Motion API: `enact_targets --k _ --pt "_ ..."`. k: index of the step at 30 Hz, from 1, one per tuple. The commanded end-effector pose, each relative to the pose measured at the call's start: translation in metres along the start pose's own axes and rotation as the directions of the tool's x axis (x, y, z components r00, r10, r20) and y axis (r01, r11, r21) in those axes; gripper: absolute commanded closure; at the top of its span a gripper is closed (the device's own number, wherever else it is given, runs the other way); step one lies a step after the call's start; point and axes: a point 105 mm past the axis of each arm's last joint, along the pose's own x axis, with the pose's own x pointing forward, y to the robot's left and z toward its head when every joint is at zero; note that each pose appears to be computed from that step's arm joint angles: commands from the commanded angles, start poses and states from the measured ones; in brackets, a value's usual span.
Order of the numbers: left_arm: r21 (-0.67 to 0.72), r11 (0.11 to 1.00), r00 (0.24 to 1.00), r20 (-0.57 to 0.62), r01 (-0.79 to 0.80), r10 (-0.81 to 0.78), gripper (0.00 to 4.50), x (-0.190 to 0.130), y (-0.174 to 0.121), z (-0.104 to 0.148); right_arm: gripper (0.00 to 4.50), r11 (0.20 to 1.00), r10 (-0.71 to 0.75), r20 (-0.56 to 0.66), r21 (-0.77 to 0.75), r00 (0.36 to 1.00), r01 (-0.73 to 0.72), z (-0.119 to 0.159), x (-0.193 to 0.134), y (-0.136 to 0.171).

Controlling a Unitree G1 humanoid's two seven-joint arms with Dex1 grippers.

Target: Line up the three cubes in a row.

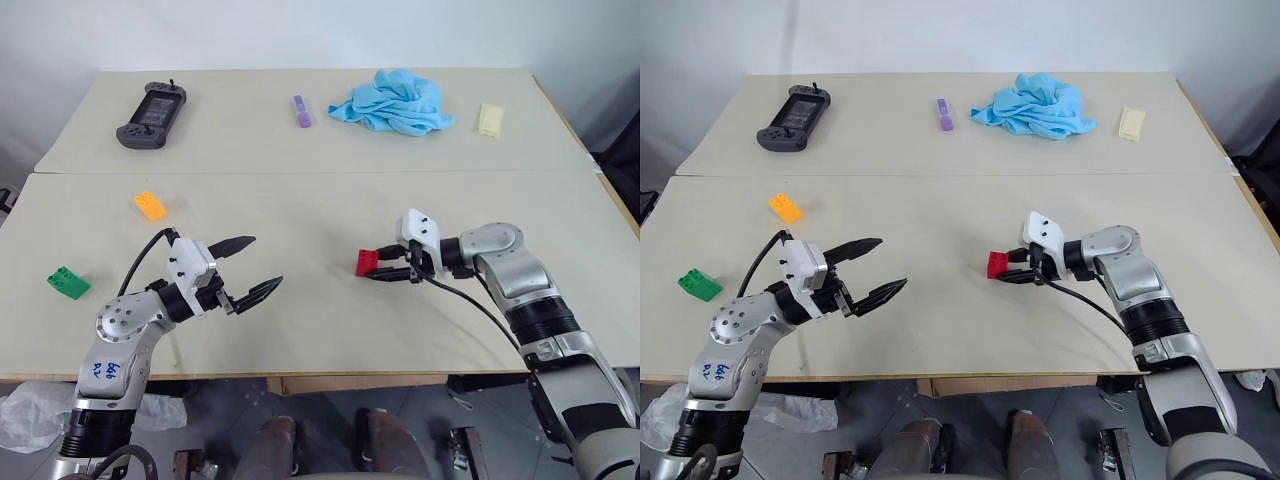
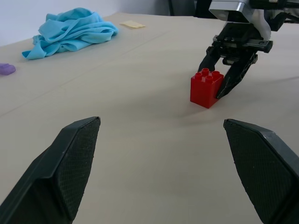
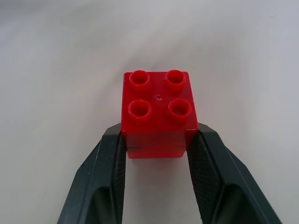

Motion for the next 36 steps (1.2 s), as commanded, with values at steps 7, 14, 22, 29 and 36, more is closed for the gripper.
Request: enact_targets --k 7,14,22,29,36 --pt "0.043 0.999 1.000 0.028 0.005 -0.007 0.00 -0.002 0.001 0.014 3.04 0.998 0.047 -0.037 -0.028 0.998 -0.048 -0.010 -0.001 0.010" --pt "0.056 0.998 1.000 0.018 -0.015 0.014 0.00 -0.008 0.006 0.014 2.29 0.998 0.050 -0.001 -0.048 0.999 -0.050 -0.011 0.002 0.013" --pt "0.059 0.980 0.981 0.035 -0.192 0.190 0.00 -0.044 0.019 0.019 0.03 0.990 0.118 0.113 -0.091 0.987 -0.108 0.023 -0.009 0.020" --pt "0.008 0.773 0.773 -0.018 -0.634 0.634 0.00 -0.146 0.026 -0.002 0.03 0.967 0.167 0.455 -0.248 0.875 -0.056 0.076 -0.013 0.035" --pt "-0.011 0.396 0.394 -0.142 -0.918 0.908 0.00 -0.252 -0.008 -0.037 0.03 0.964 0.192 0.582 -0.261 0.790 -0.042 0.086 0.000 0.043"
